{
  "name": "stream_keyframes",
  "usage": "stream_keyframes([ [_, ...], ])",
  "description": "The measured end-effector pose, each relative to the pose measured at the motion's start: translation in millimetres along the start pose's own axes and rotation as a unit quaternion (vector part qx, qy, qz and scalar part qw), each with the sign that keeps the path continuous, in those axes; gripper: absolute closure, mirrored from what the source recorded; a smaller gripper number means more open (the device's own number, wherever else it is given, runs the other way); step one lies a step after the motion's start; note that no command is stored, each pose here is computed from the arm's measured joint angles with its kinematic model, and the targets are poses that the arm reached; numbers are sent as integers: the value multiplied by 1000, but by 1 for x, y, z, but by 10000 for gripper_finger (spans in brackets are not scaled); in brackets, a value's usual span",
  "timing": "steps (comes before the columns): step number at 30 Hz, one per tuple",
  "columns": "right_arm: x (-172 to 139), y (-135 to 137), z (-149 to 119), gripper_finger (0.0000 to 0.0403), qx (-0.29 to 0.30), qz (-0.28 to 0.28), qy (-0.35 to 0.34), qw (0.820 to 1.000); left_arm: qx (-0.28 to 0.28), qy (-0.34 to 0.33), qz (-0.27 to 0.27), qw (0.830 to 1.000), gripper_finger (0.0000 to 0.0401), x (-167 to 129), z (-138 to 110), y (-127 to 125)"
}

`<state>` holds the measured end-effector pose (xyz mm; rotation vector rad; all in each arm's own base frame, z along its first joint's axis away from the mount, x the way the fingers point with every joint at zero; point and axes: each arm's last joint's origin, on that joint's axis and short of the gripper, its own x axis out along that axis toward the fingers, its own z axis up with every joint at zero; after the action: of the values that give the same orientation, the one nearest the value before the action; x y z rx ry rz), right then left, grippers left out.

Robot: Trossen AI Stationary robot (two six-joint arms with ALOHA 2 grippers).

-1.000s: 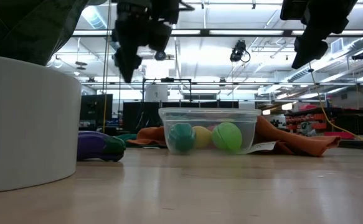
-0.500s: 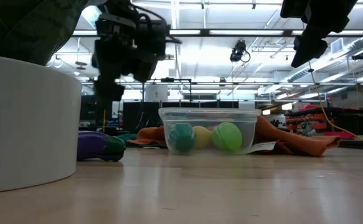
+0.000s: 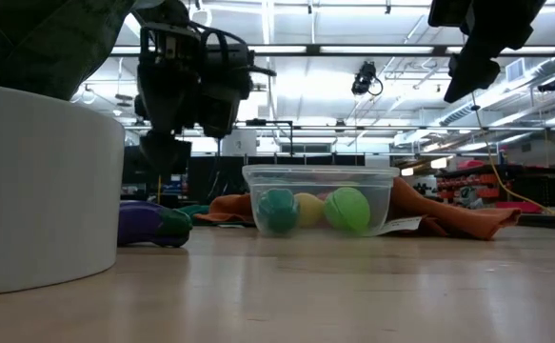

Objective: Pick and placing Produce into tupperware
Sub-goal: Put the eggplant into the transparent bin

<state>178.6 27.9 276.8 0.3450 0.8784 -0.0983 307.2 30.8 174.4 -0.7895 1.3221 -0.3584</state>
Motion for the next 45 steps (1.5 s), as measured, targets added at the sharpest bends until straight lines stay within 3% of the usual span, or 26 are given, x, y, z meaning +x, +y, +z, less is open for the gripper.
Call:
stream_keyframes([
  [7, 0, 0, 0, 204, 2, -2, -1, 1000, 36, 0, -14, 999, 168, 15, 2, -14],
  [15, 0, 0, 1, 204, 2, 0, -7, 1000, 64, -3, 72, 995, 168, 38, 2, -19],
  [28, 0, 1, 2, 204, 2, 3, -12, 1000, 73, 24, 75, 994, 169, 71, 1, -23],
  [45, 0, 1, 2, 204, 0, 4, -12, 1000, 118, 6, 171, 978, 177, 87, -8, -38],
])
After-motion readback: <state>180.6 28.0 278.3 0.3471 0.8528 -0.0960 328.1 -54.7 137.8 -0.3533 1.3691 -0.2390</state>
